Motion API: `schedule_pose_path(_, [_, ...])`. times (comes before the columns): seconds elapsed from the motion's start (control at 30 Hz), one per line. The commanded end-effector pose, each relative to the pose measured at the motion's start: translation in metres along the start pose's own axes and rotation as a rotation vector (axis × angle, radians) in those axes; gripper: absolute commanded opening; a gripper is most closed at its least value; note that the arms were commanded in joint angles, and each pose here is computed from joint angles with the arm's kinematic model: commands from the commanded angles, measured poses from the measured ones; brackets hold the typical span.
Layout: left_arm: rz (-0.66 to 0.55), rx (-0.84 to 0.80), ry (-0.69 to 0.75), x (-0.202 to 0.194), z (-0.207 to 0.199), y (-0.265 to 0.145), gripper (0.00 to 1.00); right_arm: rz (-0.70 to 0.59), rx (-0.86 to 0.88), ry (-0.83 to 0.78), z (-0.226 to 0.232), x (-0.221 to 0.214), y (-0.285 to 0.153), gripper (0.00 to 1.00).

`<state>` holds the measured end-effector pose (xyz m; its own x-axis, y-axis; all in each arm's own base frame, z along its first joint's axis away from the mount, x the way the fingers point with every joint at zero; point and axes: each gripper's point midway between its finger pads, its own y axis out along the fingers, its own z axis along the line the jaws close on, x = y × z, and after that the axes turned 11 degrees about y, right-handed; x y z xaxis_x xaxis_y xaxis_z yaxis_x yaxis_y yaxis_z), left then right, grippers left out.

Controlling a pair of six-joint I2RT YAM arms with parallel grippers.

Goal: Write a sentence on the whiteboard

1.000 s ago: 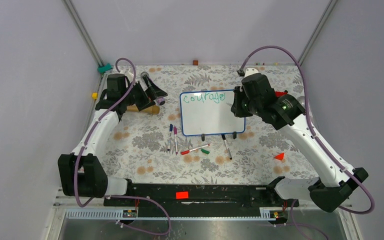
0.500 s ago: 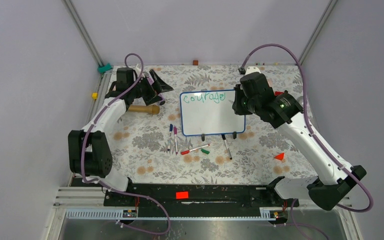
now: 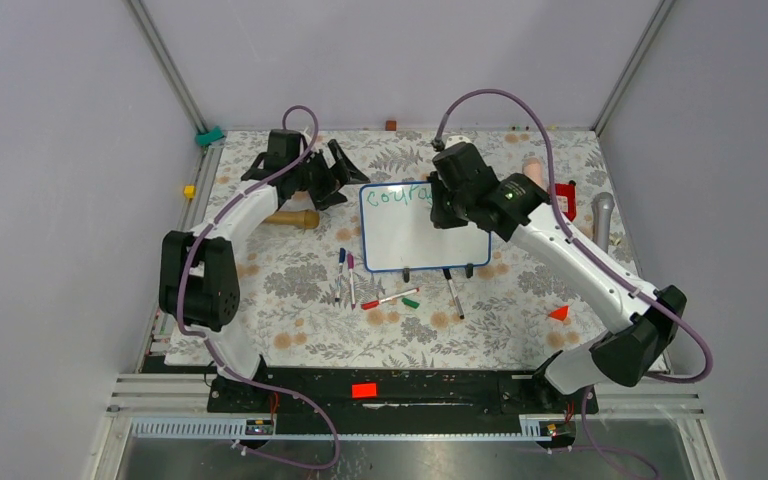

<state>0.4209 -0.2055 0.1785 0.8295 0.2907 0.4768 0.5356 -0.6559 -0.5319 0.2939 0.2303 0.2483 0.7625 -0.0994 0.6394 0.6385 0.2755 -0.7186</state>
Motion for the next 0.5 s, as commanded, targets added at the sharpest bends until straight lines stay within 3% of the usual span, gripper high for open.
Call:
schedule_pose_path(0.0, [-0.042, 0.015, 0.033, 0.015, -0.007, 0.005, 0.9, -0.049, 0.081, 0.018, 0.03, 0.013, -0.001, 0.0])
schedule_pose_path(0.47, [0.017, -0.021, -0.045, 0.007, -0.02, 0.032, 0.89, 0.014, 0.149, -0.054, 0.051, -0.009, 0.018, 0.0])
